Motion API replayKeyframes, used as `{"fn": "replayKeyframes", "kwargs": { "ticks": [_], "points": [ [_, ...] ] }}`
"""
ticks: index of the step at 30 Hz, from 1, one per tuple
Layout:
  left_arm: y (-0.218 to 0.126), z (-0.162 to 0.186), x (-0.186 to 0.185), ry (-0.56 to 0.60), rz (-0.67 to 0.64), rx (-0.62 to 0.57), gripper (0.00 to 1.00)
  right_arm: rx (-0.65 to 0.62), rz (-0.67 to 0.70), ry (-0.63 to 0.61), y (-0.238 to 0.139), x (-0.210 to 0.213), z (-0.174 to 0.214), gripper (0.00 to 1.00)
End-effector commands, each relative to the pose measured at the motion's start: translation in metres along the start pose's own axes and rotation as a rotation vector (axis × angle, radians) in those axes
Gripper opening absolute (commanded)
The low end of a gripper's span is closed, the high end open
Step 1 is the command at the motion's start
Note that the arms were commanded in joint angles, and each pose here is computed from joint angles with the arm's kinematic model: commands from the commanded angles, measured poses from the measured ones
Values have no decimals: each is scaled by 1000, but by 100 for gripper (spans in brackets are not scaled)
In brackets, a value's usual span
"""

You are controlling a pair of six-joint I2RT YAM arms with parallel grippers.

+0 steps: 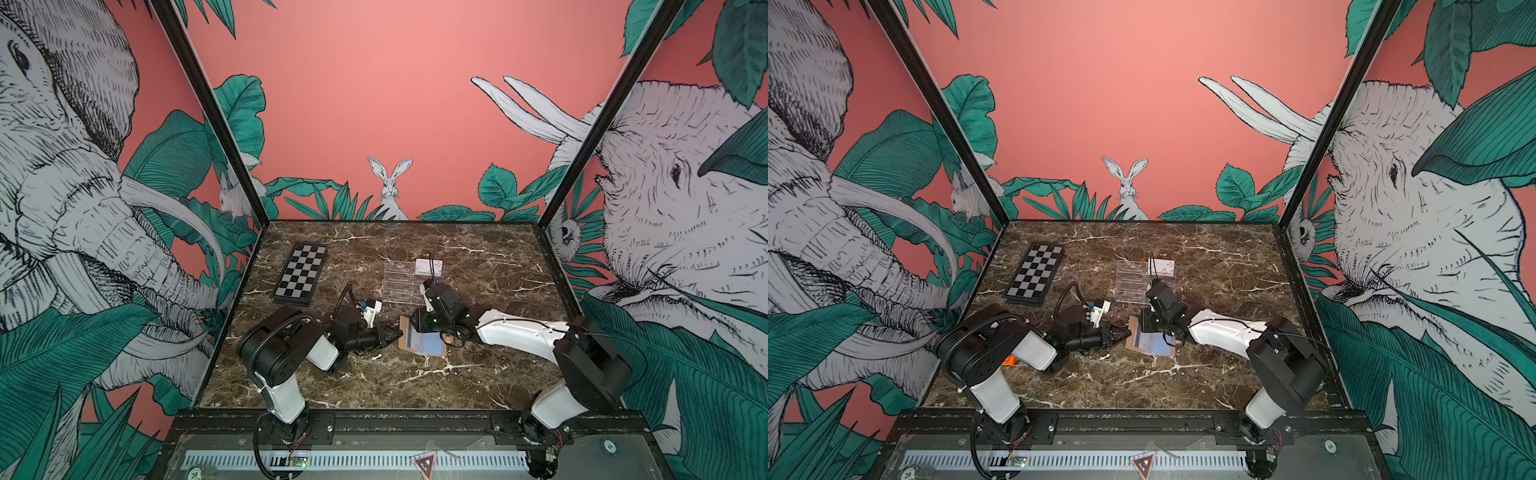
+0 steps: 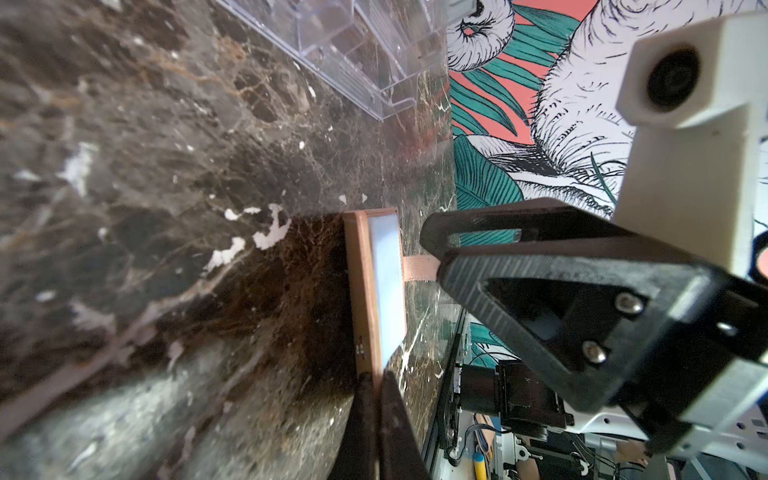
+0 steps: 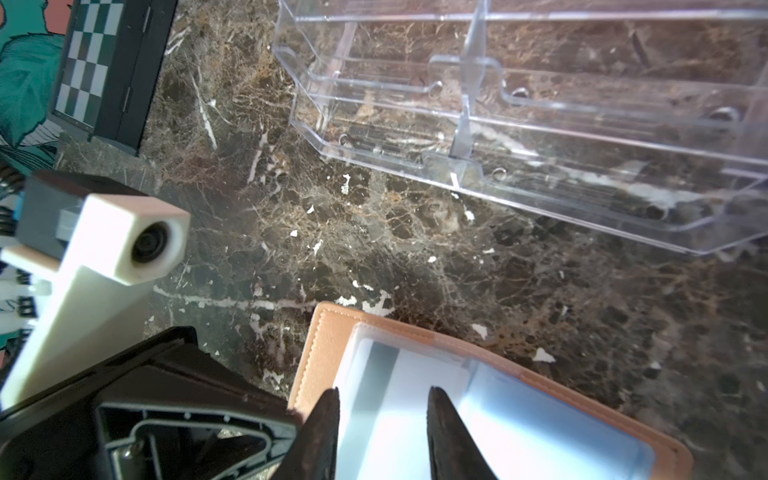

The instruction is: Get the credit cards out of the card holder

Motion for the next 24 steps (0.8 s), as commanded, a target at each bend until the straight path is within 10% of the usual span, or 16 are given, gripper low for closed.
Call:
{"fn": "replayKeyframes", "kwargs": {
  "ticks": [1, 24],
  "points": [
    [0, -2, -3, 28, 20, -14, 0, -20, 15, 2, -6, -6, -2, 34],
    [1, -10, -16, 42, 77, -36, 0, 57, 46, 44, 8, -30, 18, 30]
  ]
}}
Point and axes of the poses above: each gripper's point midway between its finger pads, its own y axis out along the fingers, its own x axis along the line the jaws close on, z = x × y, the point moved 6 cm from there along -y, back along the fingers, and after that the axes turned 15 degrees about y, right-handed, at the moved point
